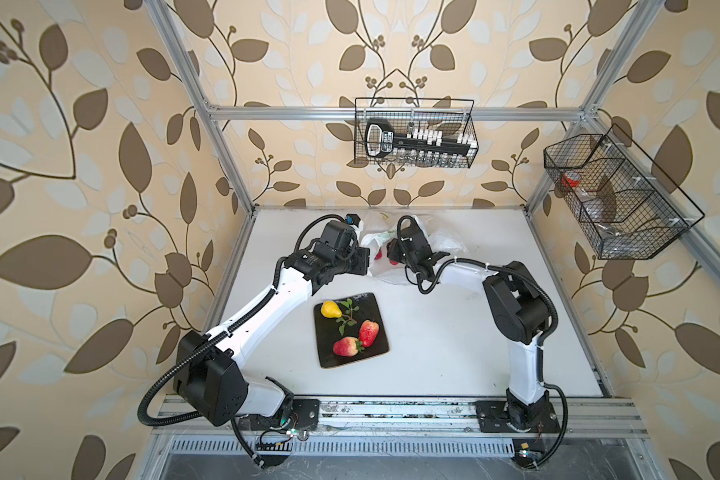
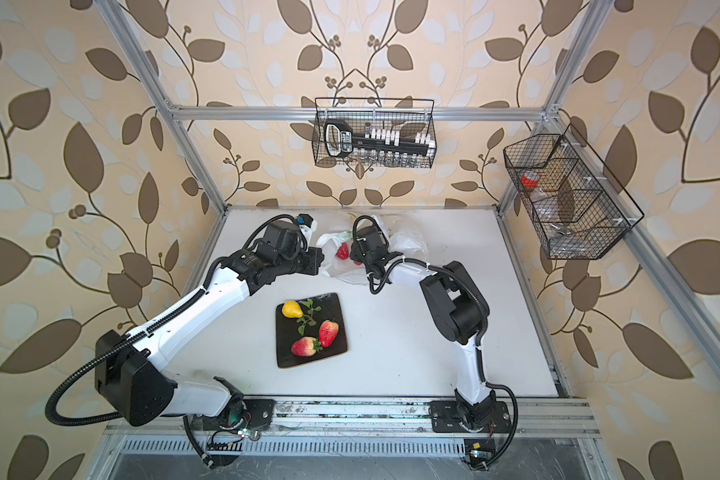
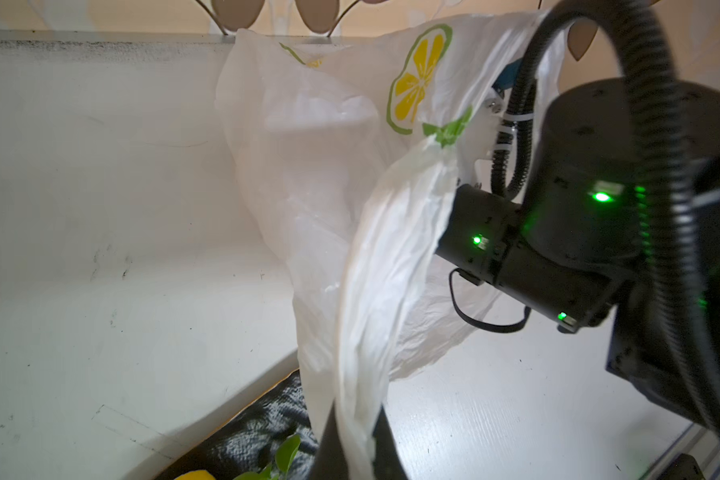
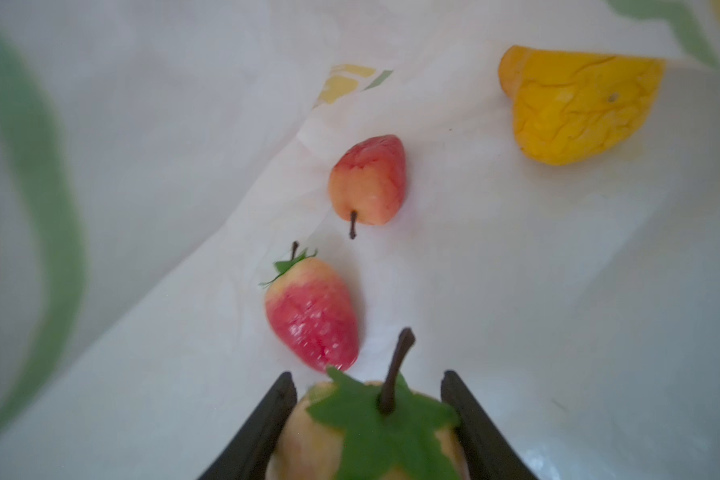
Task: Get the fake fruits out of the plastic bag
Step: 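Grasp a red fake strawberry inside the bag with the right gripper, then carry the strawberry to the black tray and open the right gripper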
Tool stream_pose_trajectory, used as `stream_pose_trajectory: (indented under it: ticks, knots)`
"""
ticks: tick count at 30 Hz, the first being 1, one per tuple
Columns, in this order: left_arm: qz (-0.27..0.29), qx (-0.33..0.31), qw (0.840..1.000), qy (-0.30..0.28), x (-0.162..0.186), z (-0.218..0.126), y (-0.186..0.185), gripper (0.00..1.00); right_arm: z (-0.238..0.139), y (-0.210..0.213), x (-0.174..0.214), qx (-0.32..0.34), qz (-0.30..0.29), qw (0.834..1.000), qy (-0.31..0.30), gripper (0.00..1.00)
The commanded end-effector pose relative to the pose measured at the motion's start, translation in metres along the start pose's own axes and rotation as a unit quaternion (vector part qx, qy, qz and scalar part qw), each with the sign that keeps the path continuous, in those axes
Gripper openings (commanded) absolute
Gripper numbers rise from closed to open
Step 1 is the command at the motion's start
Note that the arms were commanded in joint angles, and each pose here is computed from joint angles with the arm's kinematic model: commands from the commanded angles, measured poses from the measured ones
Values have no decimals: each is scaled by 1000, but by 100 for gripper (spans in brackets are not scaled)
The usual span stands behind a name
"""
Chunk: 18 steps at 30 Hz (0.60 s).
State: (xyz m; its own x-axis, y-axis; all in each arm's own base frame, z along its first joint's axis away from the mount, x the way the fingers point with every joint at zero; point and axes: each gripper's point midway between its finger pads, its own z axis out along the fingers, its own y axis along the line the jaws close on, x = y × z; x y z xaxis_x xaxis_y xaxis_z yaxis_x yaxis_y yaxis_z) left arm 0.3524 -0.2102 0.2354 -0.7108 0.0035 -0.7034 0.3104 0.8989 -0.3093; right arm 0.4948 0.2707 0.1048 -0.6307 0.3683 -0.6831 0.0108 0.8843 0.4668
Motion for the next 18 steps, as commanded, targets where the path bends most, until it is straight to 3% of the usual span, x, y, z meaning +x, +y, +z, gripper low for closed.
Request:
stream_pose_trajectory:
  ticks: [1, 10, 18]
  knots:
    - [-5, 5, 1000, -27, -11, -3, -6, 0, -22, 19, 1, -68, -21, 997, 18, 51]
    - [-16, 5, 999, -40, -19, 1, -6, 0, -83, 38, 19, -180, -104, 977, 56, 49]
    - [-9, 4, 999, -36, -20, 6, -6, 0, -143, 57, 34, -294, -188, 937, 35, 47]
